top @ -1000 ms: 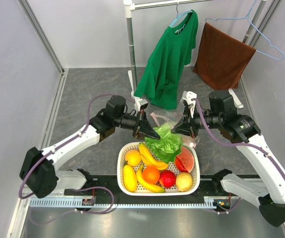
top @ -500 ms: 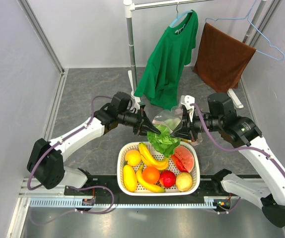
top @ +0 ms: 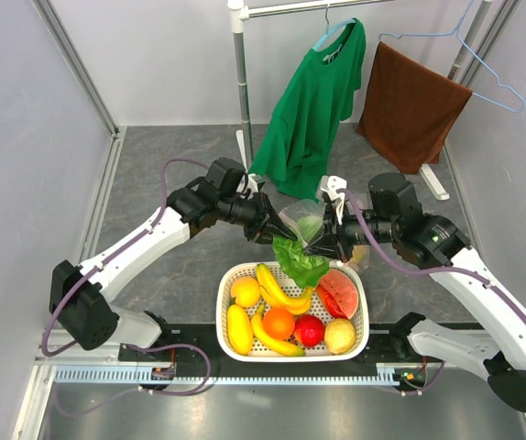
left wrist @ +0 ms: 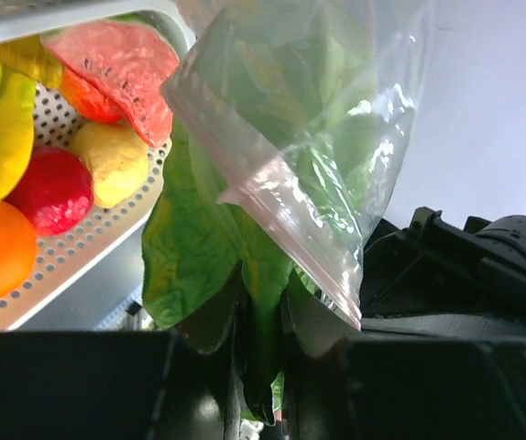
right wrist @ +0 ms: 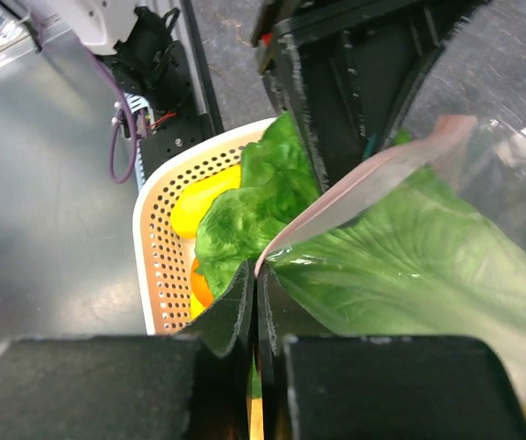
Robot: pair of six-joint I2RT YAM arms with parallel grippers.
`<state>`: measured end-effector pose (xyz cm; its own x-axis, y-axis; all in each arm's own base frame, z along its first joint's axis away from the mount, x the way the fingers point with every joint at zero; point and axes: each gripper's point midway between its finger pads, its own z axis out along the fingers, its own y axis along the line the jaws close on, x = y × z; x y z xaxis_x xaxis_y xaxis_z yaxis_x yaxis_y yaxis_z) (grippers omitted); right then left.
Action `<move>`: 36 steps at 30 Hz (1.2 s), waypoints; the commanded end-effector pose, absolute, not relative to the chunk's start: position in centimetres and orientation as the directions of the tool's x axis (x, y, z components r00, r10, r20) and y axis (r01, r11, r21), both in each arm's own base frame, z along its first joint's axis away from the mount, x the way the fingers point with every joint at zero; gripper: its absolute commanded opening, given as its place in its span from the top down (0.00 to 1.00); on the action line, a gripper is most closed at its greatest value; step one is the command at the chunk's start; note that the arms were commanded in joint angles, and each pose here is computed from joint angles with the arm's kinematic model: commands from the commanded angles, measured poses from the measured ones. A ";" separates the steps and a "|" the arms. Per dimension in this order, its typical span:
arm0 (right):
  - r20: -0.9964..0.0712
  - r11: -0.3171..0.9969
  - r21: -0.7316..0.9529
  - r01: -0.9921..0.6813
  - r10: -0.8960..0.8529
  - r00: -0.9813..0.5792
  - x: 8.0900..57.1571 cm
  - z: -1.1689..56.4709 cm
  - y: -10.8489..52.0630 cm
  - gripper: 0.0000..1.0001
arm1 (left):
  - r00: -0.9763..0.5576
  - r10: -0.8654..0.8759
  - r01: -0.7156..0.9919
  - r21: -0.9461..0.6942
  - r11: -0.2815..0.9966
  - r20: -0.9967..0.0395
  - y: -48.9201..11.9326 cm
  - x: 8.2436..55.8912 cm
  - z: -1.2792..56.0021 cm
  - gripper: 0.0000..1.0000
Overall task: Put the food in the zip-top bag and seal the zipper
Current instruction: Place the fake vegetable in the zipper food storage bag.
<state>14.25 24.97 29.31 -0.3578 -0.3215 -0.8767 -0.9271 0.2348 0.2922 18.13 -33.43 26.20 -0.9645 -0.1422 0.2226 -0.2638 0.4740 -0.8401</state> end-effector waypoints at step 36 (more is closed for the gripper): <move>-0.903 0.480 -0.004 -0.877 -0.378 -0.203 18.6 29.2 22.2 1.00 | -0.972 -0.153 -0.226 -0.896 0.382 0.180 -35.7 19.0 25.6 0.68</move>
